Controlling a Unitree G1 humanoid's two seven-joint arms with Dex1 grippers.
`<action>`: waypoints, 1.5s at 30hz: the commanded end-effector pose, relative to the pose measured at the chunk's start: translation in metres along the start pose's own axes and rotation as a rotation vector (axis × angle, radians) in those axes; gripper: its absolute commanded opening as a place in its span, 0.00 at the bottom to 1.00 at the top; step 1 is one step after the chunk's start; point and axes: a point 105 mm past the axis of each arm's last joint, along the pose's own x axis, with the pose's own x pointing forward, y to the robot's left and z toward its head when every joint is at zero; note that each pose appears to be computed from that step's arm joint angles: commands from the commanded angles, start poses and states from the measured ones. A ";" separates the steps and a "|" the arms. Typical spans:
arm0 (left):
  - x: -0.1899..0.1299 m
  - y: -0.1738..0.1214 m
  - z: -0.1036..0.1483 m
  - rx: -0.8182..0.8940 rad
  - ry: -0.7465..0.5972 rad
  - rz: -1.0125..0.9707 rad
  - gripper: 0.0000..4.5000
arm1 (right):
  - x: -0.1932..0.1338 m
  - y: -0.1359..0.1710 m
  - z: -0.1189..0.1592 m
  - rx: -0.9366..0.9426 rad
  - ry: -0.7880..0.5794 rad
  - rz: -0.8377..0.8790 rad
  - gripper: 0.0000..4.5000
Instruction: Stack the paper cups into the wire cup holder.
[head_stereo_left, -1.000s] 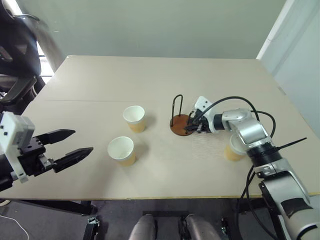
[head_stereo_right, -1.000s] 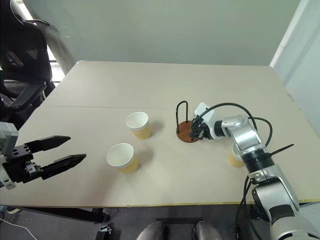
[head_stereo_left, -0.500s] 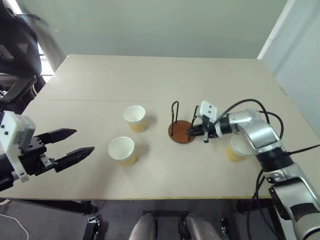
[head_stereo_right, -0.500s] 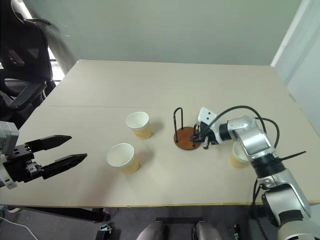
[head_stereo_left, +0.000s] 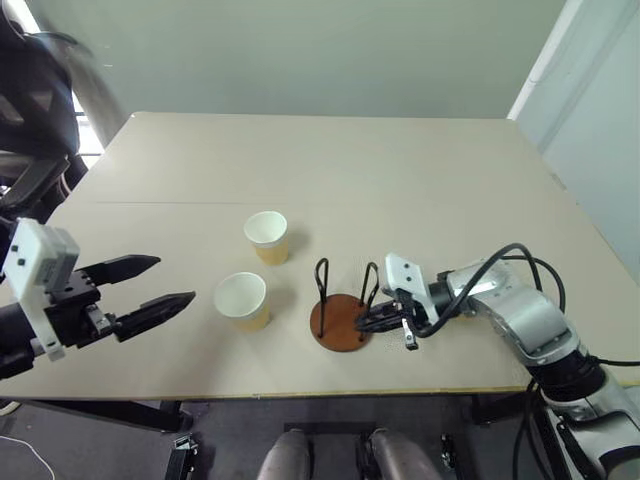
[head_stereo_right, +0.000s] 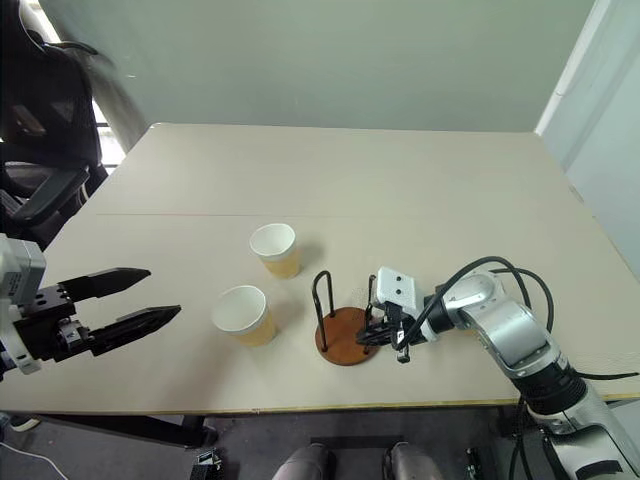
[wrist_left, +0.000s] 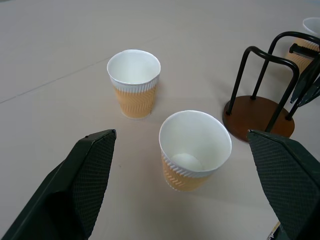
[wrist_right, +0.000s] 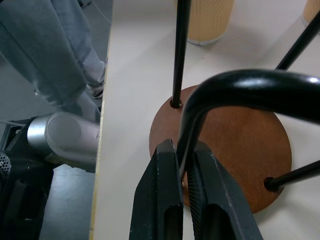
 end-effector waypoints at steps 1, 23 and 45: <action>0.001 -0.001 0.007 0.033 -0.004 -0.013 1.00 | -0.001 0.004 0.008 -0.029 -0.019 -0.006 0.01; 0.005 0.005 0.014 0.049 -0.003 -0.022 1.00 | -0.037 0.004 0.003 -0.213 0.166 0.060 0.95; 0.038 -0.020 0.049 0.070 -0.146 -0.362 1.00 | -0.172 -0.006 -0.030 -0.282 0.601 -0.158 0.95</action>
